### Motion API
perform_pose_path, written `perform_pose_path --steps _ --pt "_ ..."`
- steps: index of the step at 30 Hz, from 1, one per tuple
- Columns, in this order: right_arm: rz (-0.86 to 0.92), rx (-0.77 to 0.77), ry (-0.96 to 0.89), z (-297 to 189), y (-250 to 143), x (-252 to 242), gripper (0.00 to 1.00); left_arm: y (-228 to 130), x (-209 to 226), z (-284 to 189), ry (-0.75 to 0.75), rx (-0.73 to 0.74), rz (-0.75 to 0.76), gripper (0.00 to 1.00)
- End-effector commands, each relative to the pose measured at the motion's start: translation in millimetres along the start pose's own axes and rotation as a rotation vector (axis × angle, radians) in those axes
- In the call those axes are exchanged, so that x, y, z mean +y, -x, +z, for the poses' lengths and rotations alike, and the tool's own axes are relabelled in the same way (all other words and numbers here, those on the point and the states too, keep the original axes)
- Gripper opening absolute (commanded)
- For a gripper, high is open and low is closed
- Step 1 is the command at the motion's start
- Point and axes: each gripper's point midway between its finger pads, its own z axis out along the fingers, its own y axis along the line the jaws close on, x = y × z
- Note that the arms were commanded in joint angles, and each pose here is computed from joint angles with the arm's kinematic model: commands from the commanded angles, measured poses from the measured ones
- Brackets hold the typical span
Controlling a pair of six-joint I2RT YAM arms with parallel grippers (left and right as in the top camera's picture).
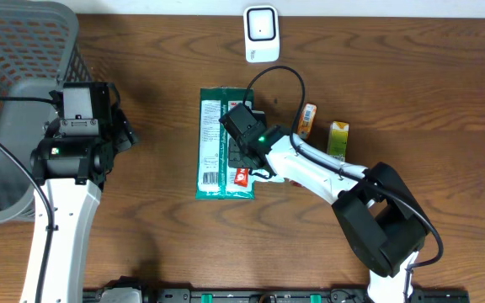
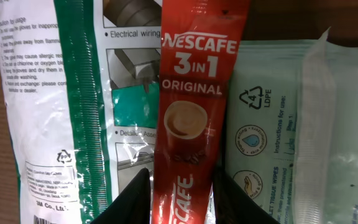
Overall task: Scan the item barcode
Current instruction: 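Lift the stick and move it toward the white scanner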
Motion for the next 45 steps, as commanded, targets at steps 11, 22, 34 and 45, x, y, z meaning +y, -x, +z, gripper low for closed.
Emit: perform_pose_path --steps 11,22,34,45 --pt "0.021 -0.009 -0.028 1.6 2.7 -5.8 0.3 4.4 3.5 -2.9 0.011 -0.014 0.001 0.86" --pt "0.019 -0.019 -0.058 6.2 3.3 -11.3 0.29 4.4 3.5 -2.9 0.011 -0.014 0.001 0.86" --pt "0.014 -0.016 -0.059 12.6 1.7 -11.0 0.11 4.5 3.5 -3.0 0.011 -0.015 0.001 0.87" --pt "-0.117 -0.084 -0.002 -15.4 20.7 3.9 0.01 4.4 3.5 -2.9 0.011 -0.014 0.001 0.87"
